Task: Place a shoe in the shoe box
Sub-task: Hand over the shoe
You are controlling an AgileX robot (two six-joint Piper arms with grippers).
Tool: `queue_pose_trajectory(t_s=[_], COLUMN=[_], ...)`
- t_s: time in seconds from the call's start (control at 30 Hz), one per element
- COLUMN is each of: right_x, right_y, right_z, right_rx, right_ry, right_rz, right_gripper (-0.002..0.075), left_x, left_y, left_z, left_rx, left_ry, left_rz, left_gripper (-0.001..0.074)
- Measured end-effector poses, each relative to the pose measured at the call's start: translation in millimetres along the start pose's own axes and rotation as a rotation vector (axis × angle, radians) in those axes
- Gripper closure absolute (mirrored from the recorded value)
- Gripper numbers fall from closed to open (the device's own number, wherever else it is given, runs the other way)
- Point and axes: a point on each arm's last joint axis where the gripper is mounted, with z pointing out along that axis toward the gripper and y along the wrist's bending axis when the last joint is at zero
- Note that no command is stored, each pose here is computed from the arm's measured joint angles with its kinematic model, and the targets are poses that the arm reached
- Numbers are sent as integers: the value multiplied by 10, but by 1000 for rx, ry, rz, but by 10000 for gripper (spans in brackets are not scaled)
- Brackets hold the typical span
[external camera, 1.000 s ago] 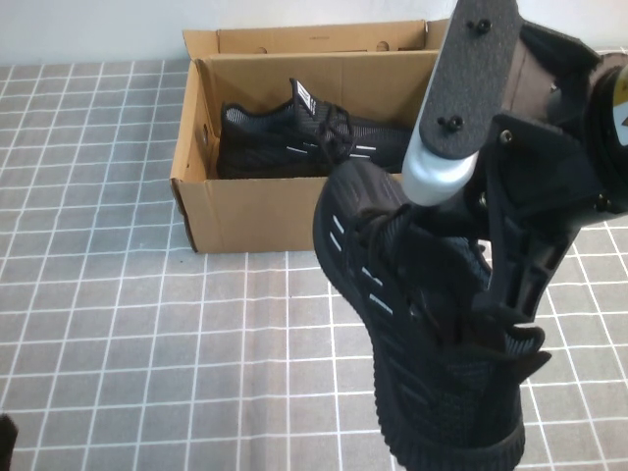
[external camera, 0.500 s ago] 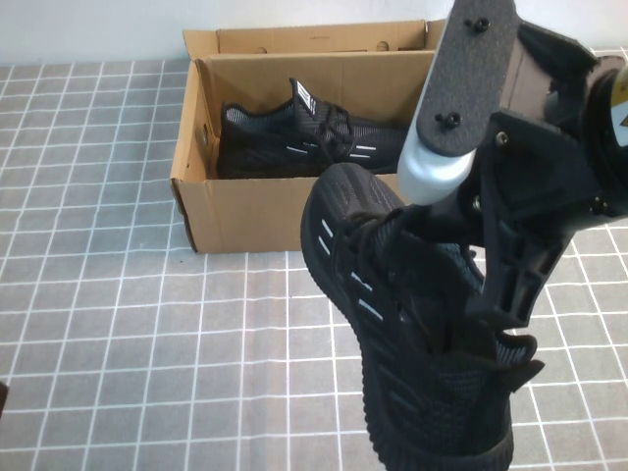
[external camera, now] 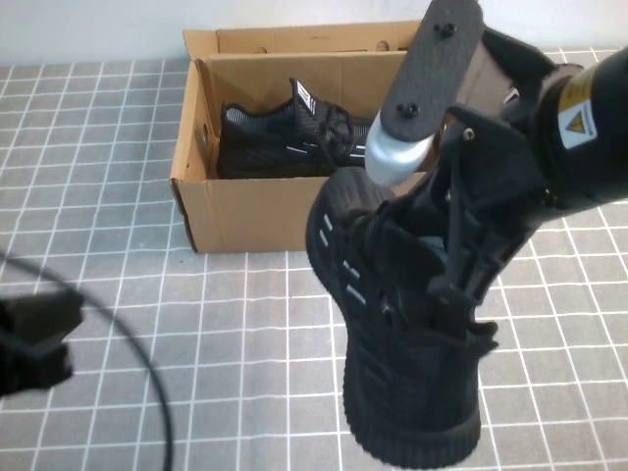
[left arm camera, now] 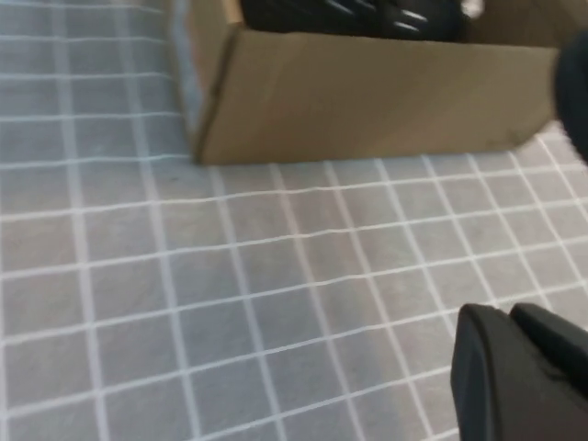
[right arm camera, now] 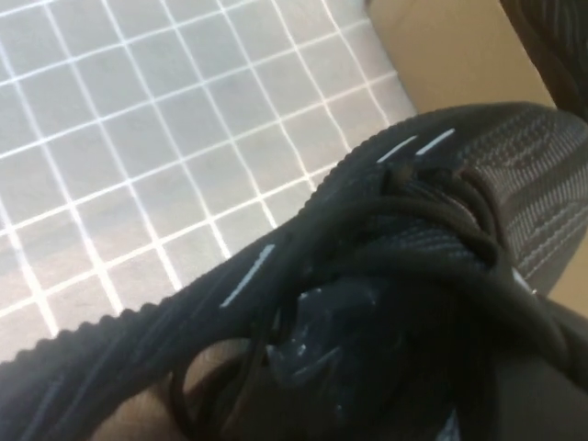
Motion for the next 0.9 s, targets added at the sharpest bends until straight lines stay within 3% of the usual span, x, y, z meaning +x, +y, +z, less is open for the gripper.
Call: queue_pose_trajectory(t_s=[0.5, 0.73, 0.9], right_x=[-188, -269, -269], right_y=[-769, -935, -883], right_z=[-34, 66, 110], right_rx=[137, 30, -83], right_ry=[-78, -94, -79], right_rz=[166, 32, -150], right_gripper=[732, 732, 732], left_x=[-865, -1110, -1249], left_y=[-108, -146, -164], left_z=[820, 1109, 1165], left_rx=[417, 629, 690], left_ry=[142, 140, 100], left_rz=[223, 362, 467], left_gripper=[736, 736, 715])
